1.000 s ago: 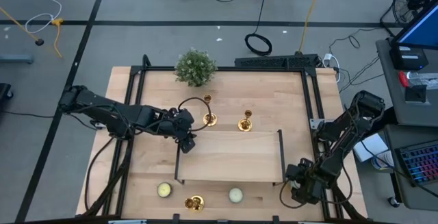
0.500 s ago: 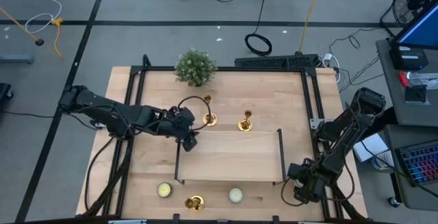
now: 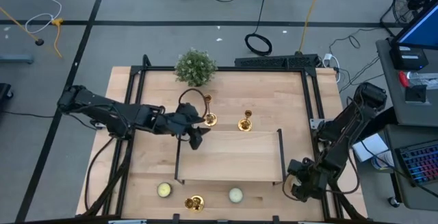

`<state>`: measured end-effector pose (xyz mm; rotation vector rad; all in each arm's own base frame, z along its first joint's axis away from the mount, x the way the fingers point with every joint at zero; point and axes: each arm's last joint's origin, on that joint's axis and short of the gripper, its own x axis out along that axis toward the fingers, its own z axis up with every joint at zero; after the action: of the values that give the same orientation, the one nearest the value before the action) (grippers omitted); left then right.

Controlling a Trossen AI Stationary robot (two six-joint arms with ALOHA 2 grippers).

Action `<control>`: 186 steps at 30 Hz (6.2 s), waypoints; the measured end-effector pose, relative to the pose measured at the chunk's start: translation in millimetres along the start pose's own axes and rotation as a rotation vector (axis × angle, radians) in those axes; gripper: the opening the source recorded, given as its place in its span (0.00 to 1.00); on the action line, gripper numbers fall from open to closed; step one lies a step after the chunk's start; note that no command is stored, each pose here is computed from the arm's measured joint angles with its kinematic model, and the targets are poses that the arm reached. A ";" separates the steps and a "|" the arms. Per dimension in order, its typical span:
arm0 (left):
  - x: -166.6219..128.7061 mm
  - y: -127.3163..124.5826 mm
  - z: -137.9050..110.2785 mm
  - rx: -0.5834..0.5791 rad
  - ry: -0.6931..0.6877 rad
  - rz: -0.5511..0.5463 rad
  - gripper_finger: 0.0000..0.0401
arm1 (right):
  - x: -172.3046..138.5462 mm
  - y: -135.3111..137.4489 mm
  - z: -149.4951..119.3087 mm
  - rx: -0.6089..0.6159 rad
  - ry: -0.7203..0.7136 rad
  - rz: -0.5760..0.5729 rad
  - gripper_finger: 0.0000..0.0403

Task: Pick & Place candle stick holders
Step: Put the orange scented candle on the shelf

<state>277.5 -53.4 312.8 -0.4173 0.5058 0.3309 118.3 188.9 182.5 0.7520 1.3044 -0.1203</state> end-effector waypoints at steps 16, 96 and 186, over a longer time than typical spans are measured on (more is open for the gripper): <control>-20.3 8.4 11.8 -0.021 -0.037 -0.037 0.57 | -75.0 34.2 3.7 0.043 0.197 0.687 0.73; -45.8 -17.1 21.3 -0.110 -0.173 -0.269 0.57 | -95.0 56.2 196.3 -0.209 -0.186 -0.124 0.73; -44.6 -15.1 19.8 -0.107 -0.158 -0.247 0.57 | -84.0 72.4 165.5 -0.130 -0.008 -0.050 0.73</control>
<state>254.6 -66.3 356.6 -0.5470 0.2784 0.1506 265.1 123.7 300.3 0.6074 1.3110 -0.0777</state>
